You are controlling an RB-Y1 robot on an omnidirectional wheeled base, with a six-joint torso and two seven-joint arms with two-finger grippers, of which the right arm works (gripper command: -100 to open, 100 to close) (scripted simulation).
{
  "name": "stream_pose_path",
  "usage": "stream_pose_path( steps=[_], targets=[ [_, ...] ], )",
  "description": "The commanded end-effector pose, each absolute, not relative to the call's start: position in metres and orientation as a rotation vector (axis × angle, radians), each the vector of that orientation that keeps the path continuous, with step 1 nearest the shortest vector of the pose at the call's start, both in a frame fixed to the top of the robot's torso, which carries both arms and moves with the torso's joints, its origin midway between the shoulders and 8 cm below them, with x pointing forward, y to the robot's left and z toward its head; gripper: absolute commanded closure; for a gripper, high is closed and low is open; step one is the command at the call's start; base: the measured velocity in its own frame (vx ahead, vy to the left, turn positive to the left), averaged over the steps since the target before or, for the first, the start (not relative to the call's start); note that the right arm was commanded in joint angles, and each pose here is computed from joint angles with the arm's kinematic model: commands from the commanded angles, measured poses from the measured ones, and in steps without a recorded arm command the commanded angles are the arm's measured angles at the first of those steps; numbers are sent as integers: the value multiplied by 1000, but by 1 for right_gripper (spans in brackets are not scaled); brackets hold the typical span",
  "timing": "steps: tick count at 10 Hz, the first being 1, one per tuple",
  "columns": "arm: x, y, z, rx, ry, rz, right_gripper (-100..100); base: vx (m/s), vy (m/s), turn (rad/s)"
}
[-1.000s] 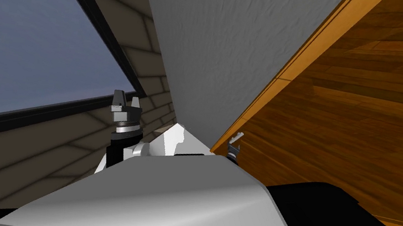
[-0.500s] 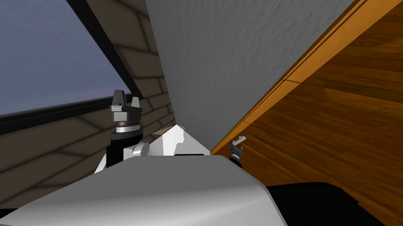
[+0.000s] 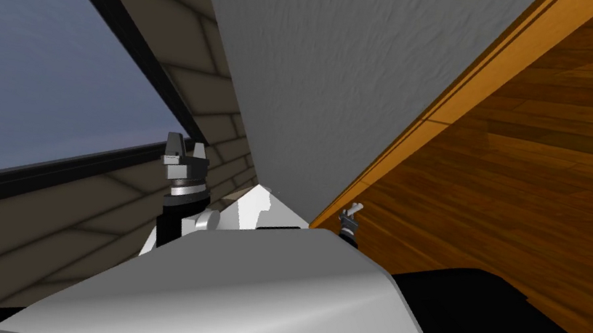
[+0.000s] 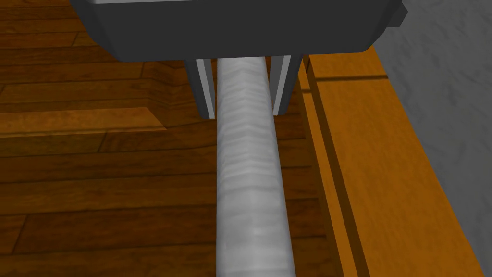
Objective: Pull the door open
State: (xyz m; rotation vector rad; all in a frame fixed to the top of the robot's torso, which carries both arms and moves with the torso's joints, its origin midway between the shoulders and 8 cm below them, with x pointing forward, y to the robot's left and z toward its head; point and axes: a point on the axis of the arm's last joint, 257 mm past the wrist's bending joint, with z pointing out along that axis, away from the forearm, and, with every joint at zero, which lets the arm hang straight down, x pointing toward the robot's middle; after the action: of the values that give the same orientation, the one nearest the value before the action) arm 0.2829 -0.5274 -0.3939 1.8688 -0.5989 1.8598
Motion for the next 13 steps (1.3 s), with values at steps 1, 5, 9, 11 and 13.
stream_pose_path(
  steps=[1,5,9,11,13],
  targets=[
    [284,-527,-394,1870,-598,1861,100,-7,-5,12],
    [287,-519,-393,1887,-572,1882,100,-35,5,11],
    [292,-499,-392,1931,-508,1930,100,-208,16,60],
    [295,-489,-392,1952,-478,1952,100,-210,11,56],
    [296,-488,-389,1954,-471,1960,100,-160,26,33]
  ],
)
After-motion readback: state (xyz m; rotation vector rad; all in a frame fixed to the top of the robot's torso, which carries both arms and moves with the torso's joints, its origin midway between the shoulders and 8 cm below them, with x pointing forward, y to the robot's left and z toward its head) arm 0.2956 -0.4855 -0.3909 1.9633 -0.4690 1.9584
